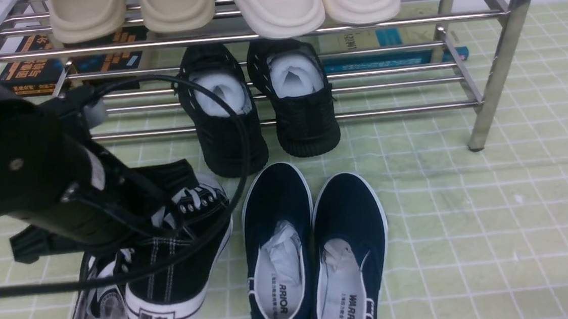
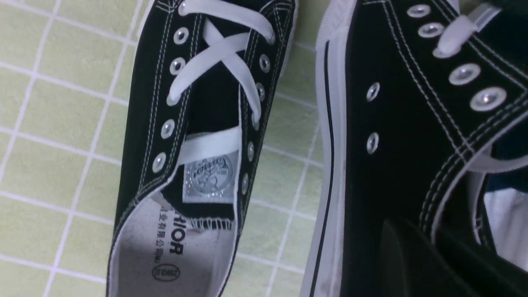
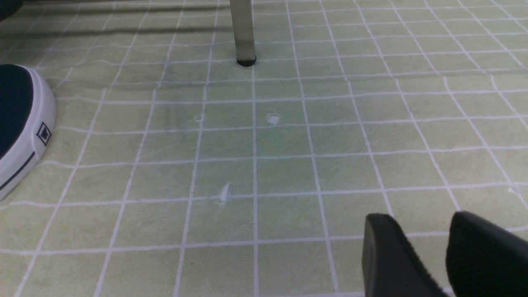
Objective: Take the shoes off the shelf with your hand from the green coffee tablecloth.
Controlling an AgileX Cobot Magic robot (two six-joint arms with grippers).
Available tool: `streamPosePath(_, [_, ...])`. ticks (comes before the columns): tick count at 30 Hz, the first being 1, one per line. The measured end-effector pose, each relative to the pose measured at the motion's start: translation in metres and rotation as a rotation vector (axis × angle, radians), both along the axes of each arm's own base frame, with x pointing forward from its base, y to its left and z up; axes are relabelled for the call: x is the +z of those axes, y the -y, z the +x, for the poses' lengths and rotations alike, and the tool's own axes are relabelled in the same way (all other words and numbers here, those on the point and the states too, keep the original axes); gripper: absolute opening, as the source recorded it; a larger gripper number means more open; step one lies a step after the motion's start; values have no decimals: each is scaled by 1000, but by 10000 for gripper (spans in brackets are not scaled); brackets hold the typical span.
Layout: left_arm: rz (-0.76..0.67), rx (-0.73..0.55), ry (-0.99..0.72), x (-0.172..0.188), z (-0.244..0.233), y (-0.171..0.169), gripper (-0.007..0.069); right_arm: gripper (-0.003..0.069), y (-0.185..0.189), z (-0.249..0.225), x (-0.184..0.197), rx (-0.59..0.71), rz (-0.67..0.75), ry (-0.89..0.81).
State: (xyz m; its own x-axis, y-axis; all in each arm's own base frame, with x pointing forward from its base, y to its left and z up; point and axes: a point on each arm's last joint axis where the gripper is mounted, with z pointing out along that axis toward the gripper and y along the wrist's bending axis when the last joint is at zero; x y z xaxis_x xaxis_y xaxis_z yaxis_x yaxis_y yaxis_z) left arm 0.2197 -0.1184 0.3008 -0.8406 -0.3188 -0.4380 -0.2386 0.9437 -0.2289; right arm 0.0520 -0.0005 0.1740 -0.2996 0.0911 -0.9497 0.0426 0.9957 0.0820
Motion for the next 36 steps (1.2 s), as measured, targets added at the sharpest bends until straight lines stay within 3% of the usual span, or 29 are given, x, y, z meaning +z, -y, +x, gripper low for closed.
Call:
streamPosePath(12, [10,15,-131,-30,13,14,52,239,0,0,0,0,0,0])
streamPosePath(20, [18,-27,-114,-27,14,15,172,239,0,0,0,0,0,0])
streamPosePath(25, [78,-148,-79,-2,8,10,240,239,0,0,0,0,0,0])
streamPosePath(30, [158,-322,1,51,-11,-3,190,239,0,0,0,0,0,0])
streamPosePath(36, [219,-412,126,92,-50,-32,14,239,0,0,0,0,0,0])
